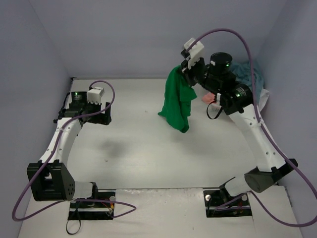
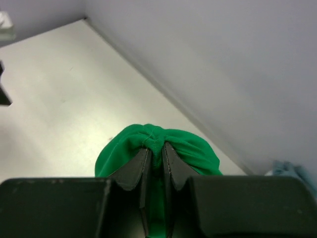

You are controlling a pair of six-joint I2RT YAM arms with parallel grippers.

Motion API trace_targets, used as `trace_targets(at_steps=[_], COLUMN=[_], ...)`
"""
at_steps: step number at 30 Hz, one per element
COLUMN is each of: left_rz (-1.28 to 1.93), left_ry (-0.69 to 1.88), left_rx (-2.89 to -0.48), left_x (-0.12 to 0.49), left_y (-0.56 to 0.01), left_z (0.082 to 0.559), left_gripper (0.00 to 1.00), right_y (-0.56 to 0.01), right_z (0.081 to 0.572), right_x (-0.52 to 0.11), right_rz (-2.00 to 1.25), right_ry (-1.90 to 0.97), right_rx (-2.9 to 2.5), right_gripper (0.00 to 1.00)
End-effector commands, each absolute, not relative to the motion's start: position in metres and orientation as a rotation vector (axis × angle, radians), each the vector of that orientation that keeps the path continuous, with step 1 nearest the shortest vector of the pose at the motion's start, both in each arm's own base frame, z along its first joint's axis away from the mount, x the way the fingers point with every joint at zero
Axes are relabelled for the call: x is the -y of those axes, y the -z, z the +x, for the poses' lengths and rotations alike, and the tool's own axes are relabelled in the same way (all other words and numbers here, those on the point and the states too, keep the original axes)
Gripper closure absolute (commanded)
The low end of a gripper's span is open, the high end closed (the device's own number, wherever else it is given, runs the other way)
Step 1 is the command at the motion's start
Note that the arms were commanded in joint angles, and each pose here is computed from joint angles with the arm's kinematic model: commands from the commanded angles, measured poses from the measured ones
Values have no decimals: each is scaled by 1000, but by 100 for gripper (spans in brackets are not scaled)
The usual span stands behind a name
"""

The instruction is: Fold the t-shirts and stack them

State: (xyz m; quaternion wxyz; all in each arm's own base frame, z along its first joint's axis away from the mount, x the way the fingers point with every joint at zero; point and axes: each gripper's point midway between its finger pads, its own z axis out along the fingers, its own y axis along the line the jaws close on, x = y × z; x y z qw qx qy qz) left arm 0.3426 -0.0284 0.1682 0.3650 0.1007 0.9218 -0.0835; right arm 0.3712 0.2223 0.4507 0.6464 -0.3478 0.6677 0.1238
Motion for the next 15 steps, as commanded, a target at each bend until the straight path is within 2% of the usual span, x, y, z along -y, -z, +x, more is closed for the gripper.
trace_targets(at_steps=[1, 7, 8, 11, 12, 13, 14, 15], left_rz=[261, 262, 262, 260, 260, 260, 260, 258], left_ry=[173, 163, 163, 158, 158, 154, 153, 152], left_rx=[-2280, -2281, -2282, -2283, -2282, -2284, -2281, -2281], left_x=[23, 22, 22, 22, 22, 21, 21, 21], left_y=[-192, -190, -189, -188, -189, -188, -189, -189], left_z=[353, 354, 354, 354, 354, 353, 353, 353], left_gripper=[5, 5, 5, 5, 5, 5, 5, 5], right_y=[-433, -359, -366, -338, -326, -321, -315, -301], right_z=[363, 372, 378, 410, 431, 440, 447, 455], right_x=[-265, -333, -339, -355, -358, -360, -362, -365], right_rz=[-902, -1076, -1066, -1045, -1009, -996, -995, -996], right_ry=[-376, -447, -457, -423, -379, -372, -369, -361], right_rx=[-1479, -1566, -1550, -1617, -1651, -1666, -1678, -1702], right_gripper=[100, 100, 100, 98, 91, 79, 57, 49])
